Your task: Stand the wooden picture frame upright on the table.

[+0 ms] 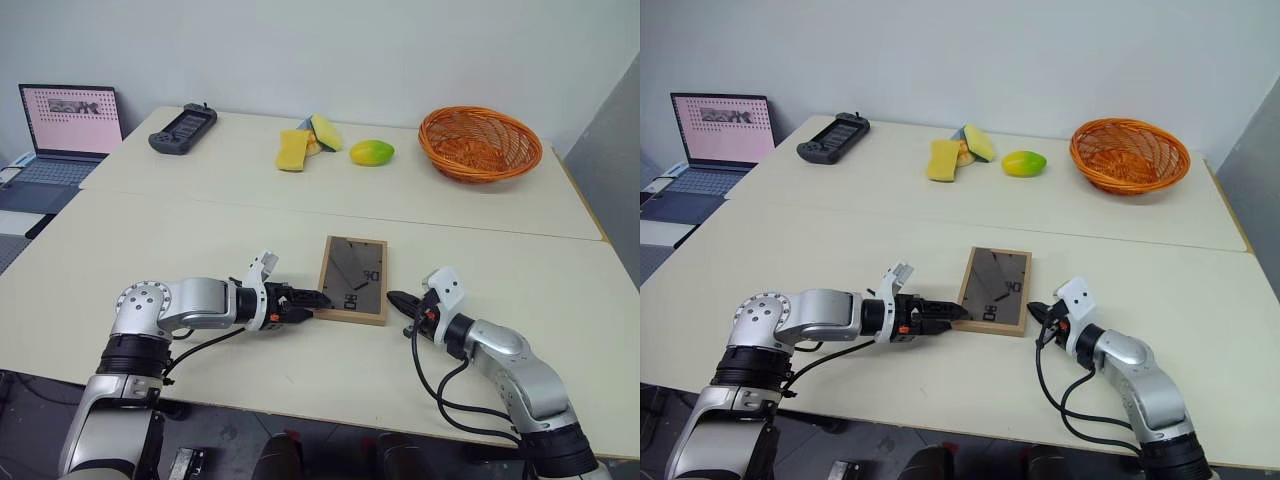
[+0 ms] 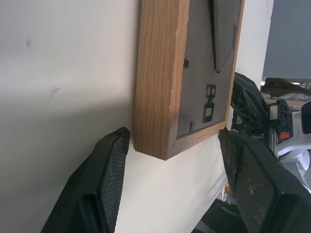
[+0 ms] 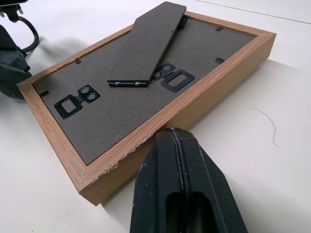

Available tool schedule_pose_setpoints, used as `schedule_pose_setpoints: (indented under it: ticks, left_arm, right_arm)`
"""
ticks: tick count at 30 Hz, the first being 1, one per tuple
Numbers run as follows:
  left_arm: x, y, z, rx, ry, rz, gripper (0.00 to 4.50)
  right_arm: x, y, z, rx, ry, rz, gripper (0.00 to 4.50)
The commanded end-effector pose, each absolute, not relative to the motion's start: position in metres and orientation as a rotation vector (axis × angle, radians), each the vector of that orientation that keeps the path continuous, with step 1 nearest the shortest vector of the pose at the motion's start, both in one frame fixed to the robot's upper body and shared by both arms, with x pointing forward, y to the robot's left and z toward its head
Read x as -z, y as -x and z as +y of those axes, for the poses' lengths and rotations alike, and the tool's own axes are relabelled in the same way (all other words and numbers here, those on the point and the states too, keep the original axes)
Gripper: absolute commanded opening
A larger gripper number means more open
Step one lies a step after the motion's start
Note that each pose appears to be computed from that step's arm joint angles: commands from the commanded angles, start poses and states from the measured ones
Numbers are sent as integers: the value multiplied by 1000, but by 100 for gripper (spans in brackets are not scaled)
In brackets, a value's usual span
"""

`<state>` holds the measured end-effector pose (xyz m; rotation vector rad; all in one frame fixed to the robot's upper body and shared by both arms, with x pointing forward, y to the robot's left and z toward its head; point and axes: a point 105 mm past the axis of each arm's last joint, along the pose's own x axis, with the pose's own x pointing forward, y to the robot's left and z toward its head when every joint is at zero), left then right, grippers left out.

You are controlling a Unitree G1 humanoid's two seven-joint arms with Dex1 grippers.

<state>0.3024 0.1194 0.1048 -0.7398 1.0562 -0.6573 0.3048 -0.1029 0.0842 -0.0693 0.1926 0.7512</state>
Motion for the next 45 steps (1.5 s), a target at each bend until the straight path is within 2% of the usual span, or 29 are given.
schedule_pose_setpoints:
  ticks: [1, 8, 20, 30, 35, 37, 40, 45]
  left_arm:
    - [-96, -301, 124, 608, 729, 1087, 312]
    - [-99, -307, 126, 595, 731, 1083, 312]
    - [-98, -303, 130, 596, 725, 1081, 312]
    - [-105, -302, 134, 624, 713, 1076, 312]
    - [-118, -291, 162, 649, 660, 1082, 312]
    - [-126, -294, 176, 622, 645, 1072, 312]
    - [-135, -301, 175, 666, 610, 1050, 312]
    - [-133, -340, 168, 618, 582, 978, 312]
  right_arm:
    - [-99, -305, -101, -761, 84, 135, 0]
    - [-83, -300, -97, -774, 89, 181, 0]
    - [-106, -304, -72, -780, -39, 101, 0]
    - [-96, -303, -93, -740, 6, 137, 0]
    - [-92, -301, -102, -729, 19, 148, 0]
    - [-91, -302, -105, -725, 23, 151, 0]
    - [-91, -303, -107, -722, 24, 153, 0]
    - [-93, -304, -103, -721, 15, 141, 0]
